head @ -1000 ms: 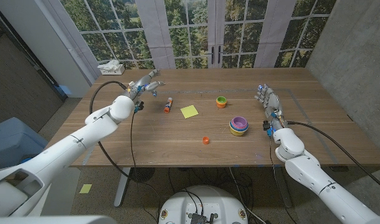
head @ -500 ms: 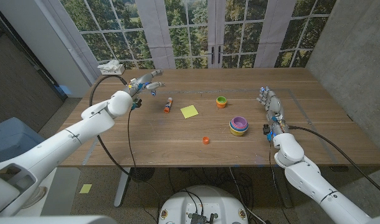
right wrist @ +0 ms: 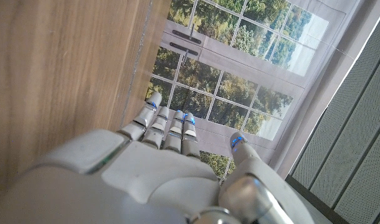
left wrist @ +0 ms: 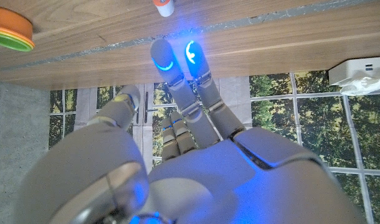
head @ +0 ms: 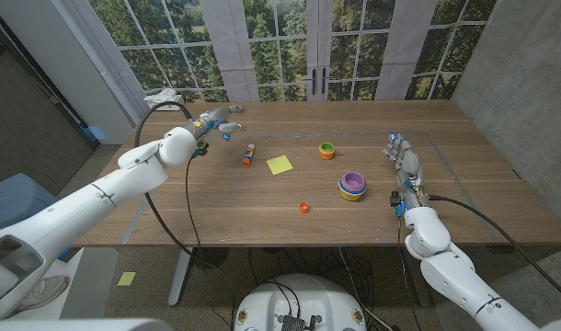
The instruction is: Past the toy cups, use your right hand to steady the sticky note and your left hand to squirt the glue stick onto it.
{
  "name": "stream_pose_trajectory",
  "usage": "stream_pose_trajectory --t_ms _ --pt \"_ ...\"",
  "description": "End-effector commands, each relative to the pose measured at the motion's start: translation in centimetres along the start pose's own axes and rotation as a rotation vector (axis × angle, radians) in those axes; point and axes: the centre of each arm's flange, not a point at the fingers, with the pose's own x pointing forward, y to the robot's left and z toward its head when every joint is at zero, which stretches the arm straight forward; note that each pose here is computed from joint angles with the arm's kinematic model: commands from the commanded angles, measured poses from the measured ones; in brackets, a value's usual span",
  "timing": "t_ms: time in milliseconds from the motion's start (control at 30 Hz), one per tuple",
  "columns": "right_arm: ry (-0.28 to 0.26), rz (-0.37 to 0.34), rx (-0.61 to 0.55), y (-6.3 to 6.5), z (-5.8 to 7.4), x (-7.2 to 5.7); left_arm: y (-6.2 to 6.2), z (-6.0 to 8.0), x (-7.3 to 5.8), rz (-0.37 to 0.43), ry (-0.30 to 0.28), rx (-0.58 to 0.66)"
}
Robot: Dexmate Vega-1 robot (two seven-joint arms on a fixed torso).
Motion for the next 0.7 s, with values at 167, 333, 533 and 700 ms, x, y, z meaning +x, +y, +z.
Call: stream_pose_trajectory --t_ms 167,333,533,700 --pt "-0.035 -0.023 -0.003 0.0 0.4 -1.1 1.5 1.7 0.0 -0.056 -0.018 0.183" --pt "-0.042 -0.036 -0.011 0.1 0.5 -1.3 2.2 2.1 0.3 -0.081 -0.008 0.255" --pt "-0.048 -0.055 -0.01 0.3 0.6 -1.4 2.9 2.5 0.7 -0.12 -0.011 0.351" --pt "-0.061 -0.084 -0.014 0.6 0.8 -1.6 3.3 2.7 0.9 -0.145 -0.005 0.416"
